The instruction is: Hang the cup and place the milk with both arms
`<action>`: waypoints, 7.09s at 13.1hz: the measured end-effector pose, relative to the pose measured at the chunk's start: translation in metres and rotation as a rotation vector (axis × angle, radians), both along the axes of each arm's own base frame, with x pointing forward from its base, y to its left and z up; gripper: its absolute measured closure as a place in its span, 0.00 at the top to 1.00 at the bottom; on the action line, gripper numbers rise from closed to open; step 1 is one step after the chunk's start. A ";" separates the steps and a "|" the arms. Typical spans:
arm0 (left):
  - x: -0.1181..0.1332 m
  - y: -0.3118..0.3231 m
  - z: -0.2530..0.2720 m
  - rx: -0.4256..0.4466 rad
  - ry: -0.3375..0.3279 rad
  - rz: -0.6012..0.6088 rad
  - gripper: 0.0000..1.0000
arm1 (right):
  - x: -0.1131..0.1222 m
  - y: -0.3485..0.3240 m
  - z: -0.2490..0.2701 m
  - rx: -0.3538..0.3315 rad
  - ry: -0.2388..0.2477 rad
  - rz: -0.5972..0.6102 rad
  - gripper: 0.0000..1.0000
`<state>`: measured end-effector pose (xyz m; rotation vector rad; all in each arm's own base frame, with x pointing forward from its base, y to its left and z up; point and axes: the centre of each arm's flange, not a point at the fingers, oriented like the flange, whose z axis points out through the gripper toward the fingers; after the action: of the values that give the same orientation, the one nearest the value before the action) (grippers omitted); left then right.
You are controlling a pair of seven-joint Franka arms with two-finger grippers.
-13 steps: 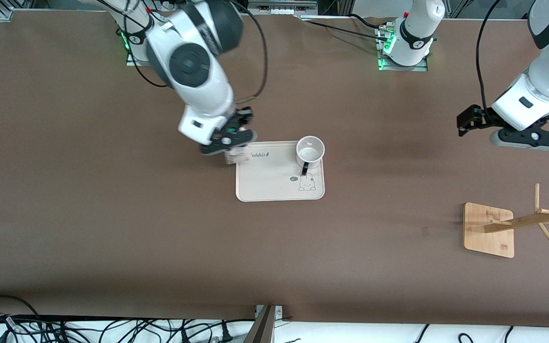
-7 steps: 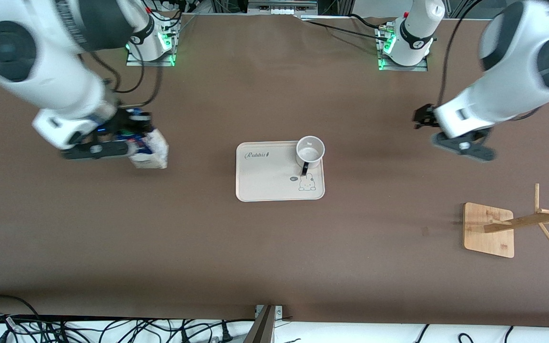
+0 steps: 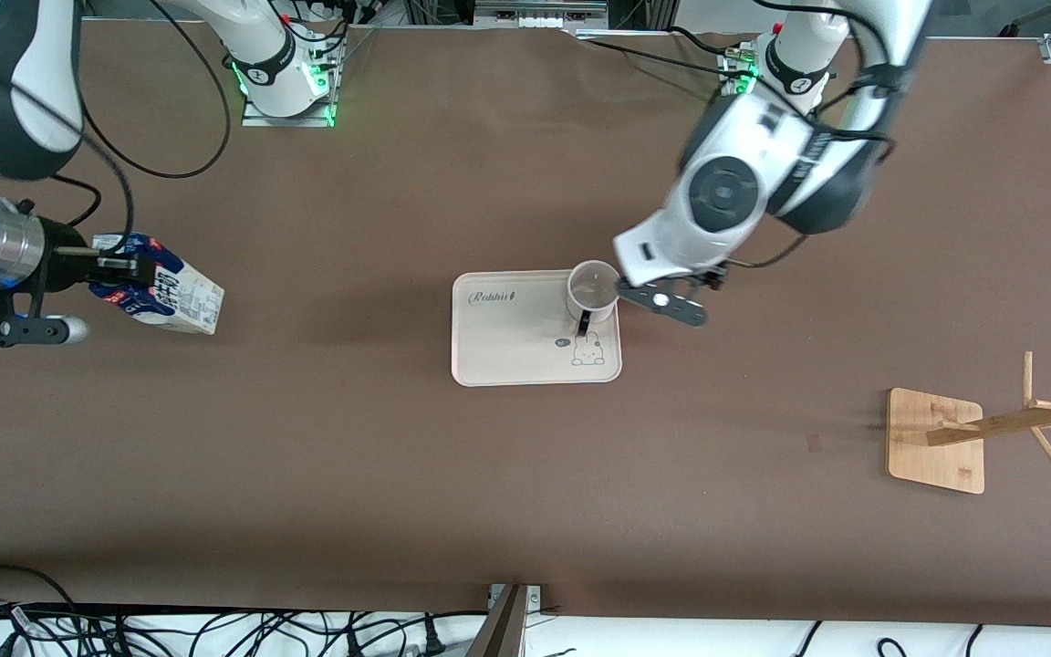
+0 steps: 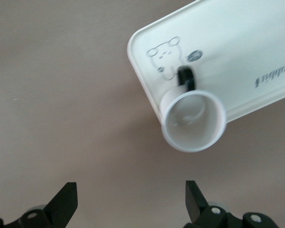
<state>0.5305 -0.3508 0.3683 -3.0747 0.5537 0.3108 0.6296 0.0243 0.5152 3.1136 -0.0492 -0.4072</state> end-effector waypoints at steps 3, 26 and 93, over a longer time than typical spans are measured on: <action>-0.022 -0.058 -0.038 0.015 -0.065 0.031 1.00 | 0.002 -0.006 -0.034 -0.013 0.068 -0.013 0.39; 0.053 -0.034 0.055 0.101 -0.210 0.236 0.07 | -0.005 0.017 -0.194 -0.018 0.083 -0.001 0.52; 0.028 0.335 0.211 -0.014 -0.250 0.315 1.00 | -0.036 -0.064 0.072 -0.058 -0.164 -0.126 1.00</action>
<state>0.5580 -0.0159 0.5798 -3.1387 0.0630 -0.0798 0.5941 -0.0395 0.5872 3.0883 -0.2538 -0.1470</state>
